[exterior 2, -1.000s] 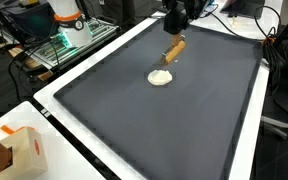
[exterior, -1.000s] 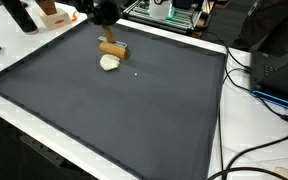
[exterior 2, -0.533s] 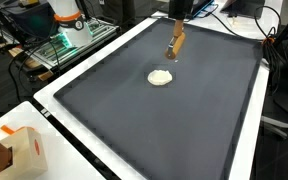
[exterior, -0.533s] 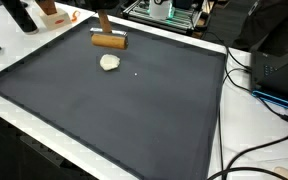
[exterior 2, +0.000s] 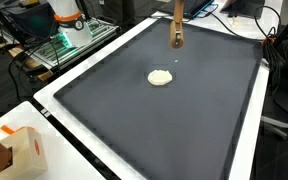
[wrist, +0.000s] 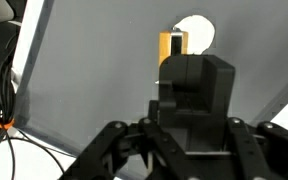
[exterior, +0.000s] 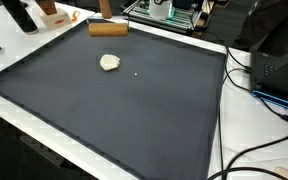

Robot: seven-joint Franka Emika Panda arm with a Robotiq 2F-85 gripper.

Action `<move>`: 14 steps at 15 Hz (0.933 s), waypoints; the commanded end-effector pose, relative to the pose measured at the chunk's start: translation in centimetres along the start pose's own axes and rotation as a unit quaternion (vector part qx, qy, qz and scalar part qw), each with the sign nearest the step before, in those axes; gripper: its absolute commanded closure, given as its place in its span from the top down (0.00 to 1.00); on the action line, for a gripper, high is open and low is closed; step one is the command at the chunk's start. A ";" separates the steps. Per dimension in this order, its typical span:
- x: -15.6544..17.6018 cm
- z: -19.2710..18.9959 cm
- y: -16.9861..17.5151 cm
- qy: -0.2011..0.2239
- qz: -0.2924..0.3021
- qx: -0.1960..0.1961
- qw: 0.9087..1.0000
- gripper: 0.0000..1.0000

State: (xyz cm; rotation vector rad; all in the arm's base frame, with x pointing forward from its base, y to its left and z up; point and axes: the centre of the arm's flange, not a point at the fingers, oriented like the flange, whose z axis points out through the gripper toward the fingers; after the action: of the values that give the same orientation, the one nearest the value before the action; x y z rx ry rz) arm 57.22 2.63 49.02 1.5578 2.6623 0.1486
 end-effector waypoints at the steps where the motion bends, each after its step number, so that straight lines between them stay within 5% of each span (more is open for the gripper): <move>1: 1.0 -1.5 -1.7 -0.011 -0.048 -0.007 0.999 0.24; 3: 1.4 -1.9 -1.6 -0.011 -0.059 -0.012 0.998 0.24; 4: 0.7 -1.1 -0.4 -0.005 -0.038 -0.007 0.999 0.49; 9: 1.1 -1.5 -0.5 -0.006 -0.048 -0.009 0.999 0.49; 10: 0.2 -0.8 -0.4 0.002 -0.009 -0.004 1.000 0.24; 14: -3.0 2.6 -0.8 0.001 0.123 0.018 0.992 0.24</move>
State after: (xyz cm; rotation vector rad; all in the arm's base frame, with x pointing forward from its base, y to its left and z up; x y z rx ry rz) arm 56.89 1.45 48.25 1.6973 2.5932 0.1368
